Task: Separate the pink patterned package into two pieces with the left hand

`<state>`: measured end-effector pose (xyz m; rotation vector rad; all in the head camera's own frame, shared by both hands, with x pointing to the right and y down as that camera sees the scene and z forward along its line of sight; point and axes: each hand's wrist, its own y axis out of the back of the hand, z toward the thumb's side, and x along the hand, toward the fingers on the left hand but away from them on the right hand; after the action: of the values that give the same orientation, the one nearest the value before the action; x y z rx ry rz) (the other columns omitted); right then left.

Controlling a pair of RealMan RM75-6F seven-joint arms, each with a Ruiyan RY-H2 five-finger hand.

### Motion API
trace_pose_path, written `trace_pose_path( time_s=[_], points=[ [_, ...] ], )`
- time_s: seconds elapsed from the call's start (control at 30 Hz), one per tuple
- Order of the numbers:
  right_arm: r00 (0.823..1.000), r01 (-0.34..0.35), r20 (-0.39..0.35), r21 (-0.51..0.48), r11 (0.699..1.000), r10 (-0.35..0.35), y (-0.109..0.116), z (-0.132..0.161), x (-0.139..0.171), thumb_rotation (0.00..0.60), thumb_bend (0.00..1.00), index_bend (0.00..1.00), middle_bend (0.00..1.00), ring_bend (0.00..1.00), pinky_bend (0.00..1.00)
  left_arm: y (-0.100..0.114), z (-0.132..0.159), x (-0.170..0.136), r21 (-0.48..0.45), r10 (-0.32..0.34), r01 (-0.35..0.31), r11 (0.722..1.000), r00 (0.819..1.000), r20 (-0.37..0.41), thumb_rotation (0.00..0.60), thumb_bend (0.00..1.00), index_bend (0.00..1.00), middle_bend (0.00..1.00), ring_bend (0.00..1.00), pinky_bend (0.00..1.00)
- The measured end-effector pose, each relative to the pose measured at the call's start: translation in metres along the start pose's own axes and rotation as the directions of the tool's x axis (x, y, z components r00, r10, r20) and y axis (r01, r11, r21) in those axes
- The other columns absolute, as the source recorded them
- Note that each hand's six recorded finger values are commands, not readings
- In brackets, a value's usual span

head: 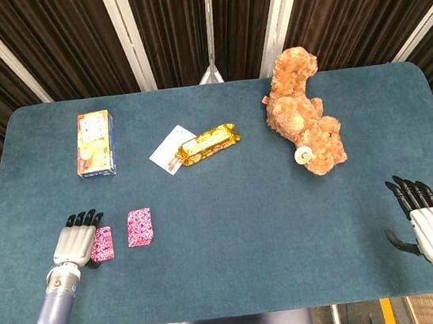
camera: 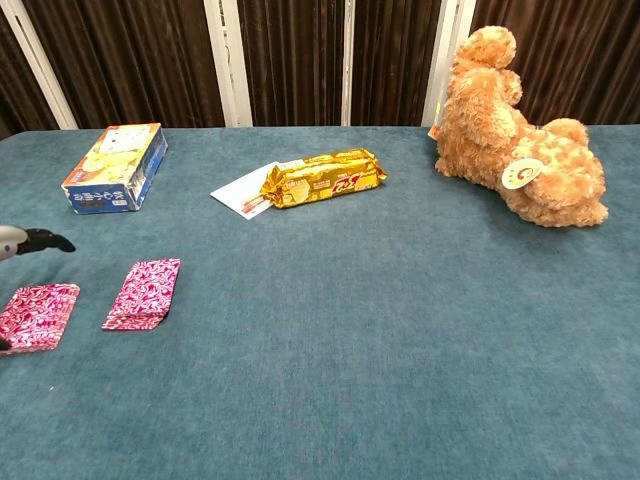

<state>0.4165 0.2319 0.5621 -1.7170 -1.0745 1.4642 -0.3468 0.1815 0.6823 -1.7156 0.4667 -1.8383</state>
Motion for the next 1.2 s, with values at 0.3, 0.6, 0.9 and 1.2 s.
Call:
trace_pose_path(
  time_s=[0.3, 0.6, 0.9, 1.2],
  points=[
    [1.0, -0.003, -0.002, -0.003, 1.0, 0.003, 0.0, 0.0, 0.0, 0.6, 0.36, 0.0, 0.0, 0.0, 0.05, 0.006, 0.017, 0.004, -0.01, -0.005, 0.005, 1.0, 1.0, 0.009, 0.6, 0.22, 0.13, 0.0, 0.0, 0.0],
    [1.0, -0.004, 0.002, -0.009, 1.0, 0.004, 0.0, -0.001, 0.0, 0.6, 0.36, 0.0, 0.0, 0.0, 0.05, 0.016, 0.061, 0.02, -0.026, 0.021, -0.02, 0.999, 0.998, 0.057, 0.6, 0.3, 0.13, 0.0, 0.0, 0.0],
    [1.0, -0.008, 0.0, -0.019, 1.0, 0.008, 0.0, -0.001, 0.0, 0.6, 0.36, 0.0, 0.0, 0.0, 0.05, 0.017, 0.08, 0.03, -0.012, -0.005, 0.006, 1.0, 0.999, 0.048, 0.6, 0.31, 0.12, 0.0, 0.0, 0.0],
    [1.0, -0.014, 0.001, -0.022, 1.0, 0.014, 0.0, -0.001, 0.0, 0.6, 0.36, 0.0, 0.0, 0.0, 0.05, 0.015, 0.091, 0.039, -0.006, -0.012, 0.012, 1.0, 0.999, 0.044, 0.6, 0.33, 0.22, 0.0, 0.0, 0.0]
  ],
)
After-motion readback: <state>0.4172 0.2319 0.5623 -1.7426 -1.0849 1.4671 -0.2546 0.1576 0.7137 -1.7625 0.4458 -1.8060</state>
